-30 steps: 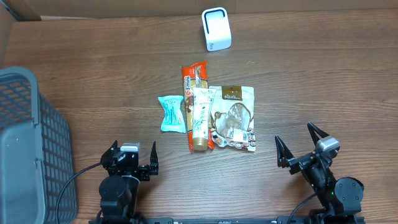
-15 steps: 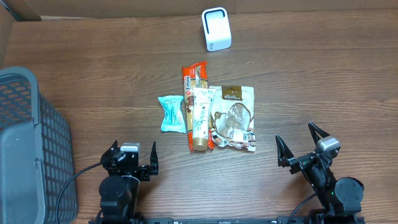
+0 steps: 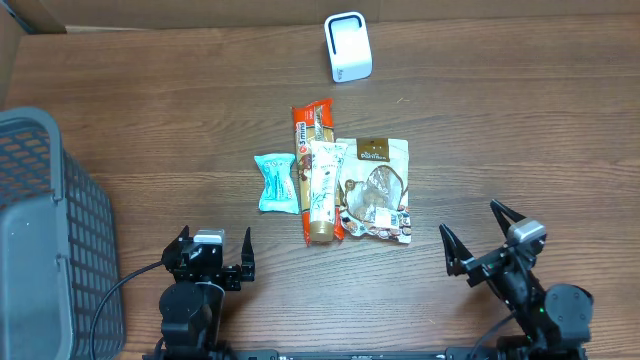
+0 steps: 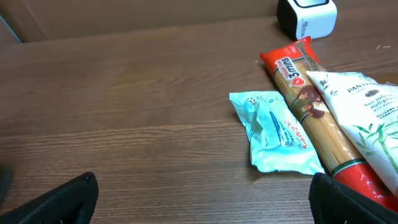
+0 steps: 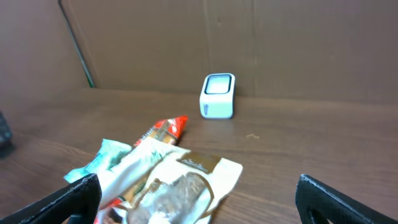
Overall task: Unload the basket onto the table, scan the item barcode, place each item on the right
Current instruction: 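Reach the right gripper over the white tube on the table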
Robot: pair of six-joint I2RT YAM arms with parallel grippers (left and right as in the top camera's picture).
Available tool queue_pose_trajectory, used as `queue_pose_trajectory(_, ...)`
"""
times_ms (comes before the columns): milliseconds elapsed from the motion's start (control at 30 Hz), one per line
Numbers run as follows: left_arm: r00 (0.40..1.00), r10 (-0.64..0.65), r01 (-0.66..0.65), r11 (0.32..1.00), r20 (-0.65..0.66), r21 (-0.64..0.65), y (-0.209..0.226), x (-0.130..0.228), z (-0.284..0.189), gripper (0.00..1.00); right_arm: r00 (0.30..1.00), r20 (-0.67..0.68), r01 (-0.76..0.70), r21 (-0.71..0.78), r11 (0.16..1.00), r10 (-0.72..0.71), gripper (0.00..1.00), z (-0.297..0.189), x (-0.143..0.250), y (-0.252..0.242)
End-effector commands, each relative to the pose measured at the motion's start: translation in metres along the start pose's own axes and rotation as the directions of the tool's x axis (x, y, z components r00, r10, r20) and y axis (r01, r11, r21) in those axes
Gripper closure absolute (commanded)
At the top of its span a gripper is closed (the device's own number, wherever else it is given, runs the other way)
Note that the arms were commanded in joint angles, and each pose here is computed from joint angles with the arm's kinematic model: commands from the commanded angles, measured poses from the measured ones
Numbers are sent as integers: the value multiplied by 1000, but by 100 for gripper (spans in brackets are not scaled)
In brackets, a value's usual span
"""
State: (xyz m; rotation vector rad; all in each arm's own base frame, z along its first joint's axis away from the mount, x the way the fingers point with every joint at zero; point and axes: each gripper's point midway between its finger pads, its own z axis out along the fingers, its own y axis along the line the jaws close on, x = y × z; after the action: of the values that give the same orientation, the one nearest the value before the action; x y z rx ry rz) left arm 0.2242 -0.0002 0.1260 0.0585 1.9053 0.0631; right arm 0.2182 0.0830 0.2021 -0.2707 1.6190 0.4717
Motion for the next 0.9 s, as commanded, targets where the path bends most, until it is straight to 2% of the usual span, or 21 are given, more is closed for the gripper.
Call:
queue_pose_trajectory(0, 1000, -13, 13, 1000, 5, -9, 2, 1, 0, 1, 999, 45, 18, -20, 1000, -17, 0, -10, -45, 13)
queue_pose_trajectory(233, 1000, -13, 13, 1000, 5, -9, 1, 1, 0, 0, 999, -47, -20, -73, 997, 17, 0, -9, -93, 29)
queue_pose_trajectory(300, 1000, -13, 13, 1000, 5, -9, 2, 1, 0, 0, 995, -97, -45, -100, 994, 35, 0, -4, -102, 33)
queue_pose_trajectory(367, 1000, -13, 13, 1000, 5, -9, 2, 1, 0, 0, 976, -204, -104, -131, 986, 76, 0, 8, -112, 38)
queue_pose_trajectory(533, 1000, -13, 13, 1000, 5, -9, 2, 1, 0, 1, 876, -447, -271, -139, 953, 184, 0, 34, -116, 42)
queue_pose_trajectory(633, 1000, -13, 13, 1000, 5, -9, 2, 1, 0, 0, 800, -545, -374, -125, 919, 252, 0, 53, -113, 42)
queue_pose_trajectory(767, 1000, -13, 13, 1000, 5, -9, 2, 1, 0, 0, 736, -616, -478, -181, 860, 280, 0, 74, -102, 48)
queue_pose_trajectory(800, 1000, -13, 13, 1000, 5, -9, 2, 1, 0, 1, 727, -626, -494, -193, 848, 282, 2, 81, -99, 48)
queue_pose_trajectory(833, 1000, -13, 13, 1000, 5, -9, 2, 1, 0, 1, 719, -636, -509, -204, 836, 282, 12, 87, -95, 49)
queue_pose_trajectory(867, 1000, -13, 13, 1000, 5, -9, 2, 1, 0, 1, 702, -653, -527, -207, 824, 285, 15, 96, -89, 49)
